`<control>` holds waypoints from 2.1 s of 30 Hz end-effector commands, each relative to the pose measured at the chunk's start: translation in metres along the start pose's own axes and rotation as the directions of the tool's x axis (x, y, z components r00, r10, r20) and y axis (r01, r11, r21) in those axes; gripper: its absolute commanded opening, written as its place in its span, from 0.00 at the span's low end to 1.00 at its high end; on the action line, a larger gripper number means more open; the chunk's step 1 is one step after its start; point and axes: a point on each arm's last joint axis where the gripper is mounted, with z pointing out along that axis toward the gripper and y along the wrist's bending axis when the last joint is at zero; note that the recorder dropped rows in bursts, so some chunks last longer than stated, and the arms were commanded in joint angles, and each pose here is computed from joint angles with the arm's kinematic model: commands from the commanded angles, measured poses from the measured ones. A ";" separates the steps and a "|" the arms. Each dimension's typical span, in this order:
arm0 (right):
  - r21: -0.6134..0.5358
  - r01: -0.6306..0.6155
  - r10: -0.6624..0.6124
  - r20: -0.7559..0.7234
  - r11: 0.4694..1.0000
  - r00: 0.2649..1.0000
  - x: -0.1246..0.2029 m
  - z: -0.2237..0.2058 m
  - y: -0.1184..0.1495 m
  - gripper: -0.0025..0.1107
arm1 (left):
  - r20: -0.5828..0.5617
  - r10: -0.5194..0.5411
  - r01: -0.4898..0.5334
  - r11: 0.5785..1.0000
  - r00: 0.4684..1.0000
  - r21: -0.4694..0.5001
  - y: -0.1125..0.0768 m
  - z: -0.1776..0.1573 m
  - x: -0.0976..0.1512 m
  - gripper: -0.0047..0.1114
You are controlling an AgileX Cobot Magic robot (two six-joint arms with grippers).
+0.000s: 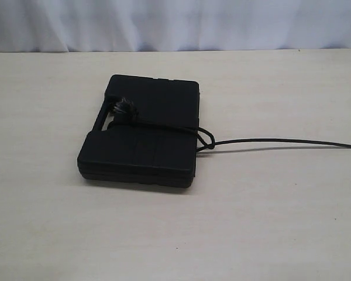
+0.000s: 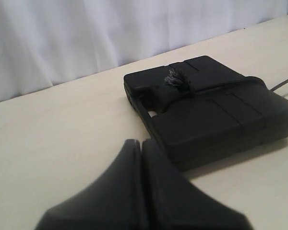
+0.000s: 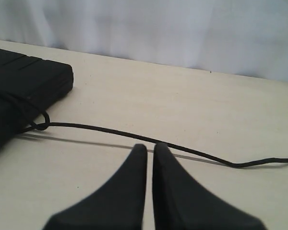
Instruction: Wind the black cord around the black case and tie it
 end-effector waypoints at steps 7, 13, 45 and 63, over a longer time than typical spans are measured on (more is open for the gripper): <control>0.024 0.017 -0.016 -0.018 1.000 1.000 0.002 0.000 -0.001 0.06 | -0.003 -0.093 0.092 0.993 0.996 -0.080 0.004 0.000 0.001 0.04; 0.041 0.015 -0.014 -0.020 0.999 1.000 0.002 0.000 -0.002 0.06 | -0.004 -0.098 0.097 0.990 0.995 -0.106 0.005 0.000 0.001 0.04; 0.041 0.015 -0.014 -0.020 0.999 1.000 0.002 0.000 -0.002 0.06 | -0.004 -0.098 0.097 0.990 0.995 -0.106 0.005 0.000 0.001 0.04; 0.041 0.015 -0.014 -0.020 0.999 1.000 0.002 0.000 -0.002 0.06 | -0.007 -0.099 0.097 0.990 0.995 -0.105 0.005 0.000 0.002 0.04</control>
